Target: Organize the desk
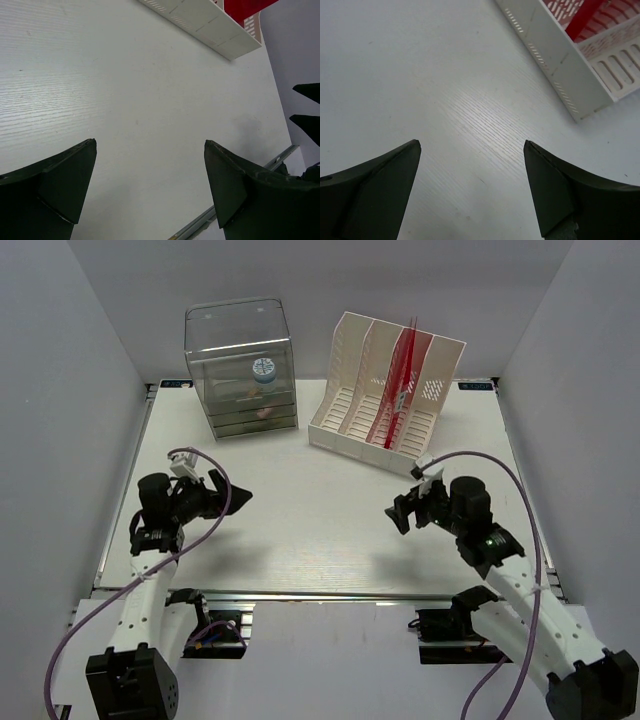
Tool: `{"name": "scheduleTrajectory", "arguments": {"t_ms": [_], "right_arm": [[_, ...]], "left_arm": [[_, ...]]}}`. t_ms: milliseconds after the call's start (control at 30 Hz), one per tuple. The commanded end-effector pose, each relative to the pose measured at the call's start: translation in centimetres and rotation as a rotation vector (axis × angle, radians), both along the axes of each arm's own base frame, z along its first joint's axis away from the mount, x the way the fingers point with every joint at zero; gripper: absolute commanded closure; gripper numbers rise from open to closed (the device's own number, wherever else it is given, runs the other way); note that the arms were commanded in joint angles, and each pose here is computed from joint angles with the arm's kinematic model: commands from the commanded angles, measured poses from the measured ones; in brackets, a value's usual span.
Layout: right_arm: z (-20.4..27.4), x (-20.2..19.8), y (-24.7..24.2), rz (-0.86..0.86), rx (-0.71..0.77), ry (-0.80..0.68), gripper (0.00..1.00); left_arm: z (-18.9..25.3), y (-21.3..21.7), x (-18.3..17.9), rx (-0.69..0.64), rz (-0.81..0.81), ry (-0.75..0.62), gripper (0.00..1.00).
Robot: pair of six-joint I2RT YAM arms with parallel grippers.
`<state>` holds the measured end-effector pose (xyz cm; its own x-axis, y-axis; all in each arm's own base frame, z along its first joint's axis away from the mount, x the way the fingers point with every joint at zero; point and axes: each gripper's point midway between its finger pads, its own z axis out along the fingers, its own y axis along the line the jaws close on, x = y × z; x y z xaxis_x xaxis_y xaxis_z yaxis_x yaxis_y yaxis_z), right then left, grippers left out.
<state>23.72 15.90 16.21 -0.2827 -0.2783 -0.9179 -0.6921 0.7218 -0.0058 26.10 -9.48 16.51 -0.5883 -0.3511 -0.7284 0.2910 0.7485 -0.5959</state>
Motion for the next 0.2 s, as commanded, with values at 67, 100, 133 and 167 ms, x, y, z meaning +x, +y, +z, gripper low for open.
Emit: {"name": "scheduleTrajectory", "arguments": {"t_ms": [67, 100, 133, 167], "right_arm": [[1.8, 1.9, -2.1, -0.141, 0.035, -0.126, 0.11], [1.3, 2.6, -3.0, -0.193, 0.011, -0.122, 0.11], [1.3, 2.9, -3.4, -0.213, 0.002, -0.119, 0.11], [1.4, 3.1, -3.6, -0.225, -0.003, -0.116, 0.11]], "left_arm": [[0.7, 0.4, 0.2, 0.042, 0.019, -0.065, 0.02], [0.5, 0.5, 0.1, 0.043, 0.021, -0.053, 0.02], [0.5, 0.6, 0.2, 0.049, 0.025, -0.055, 0.02], [0.5, 0.5, 0.1, 0.046, 0.022, -0.051, 0.02]]}}
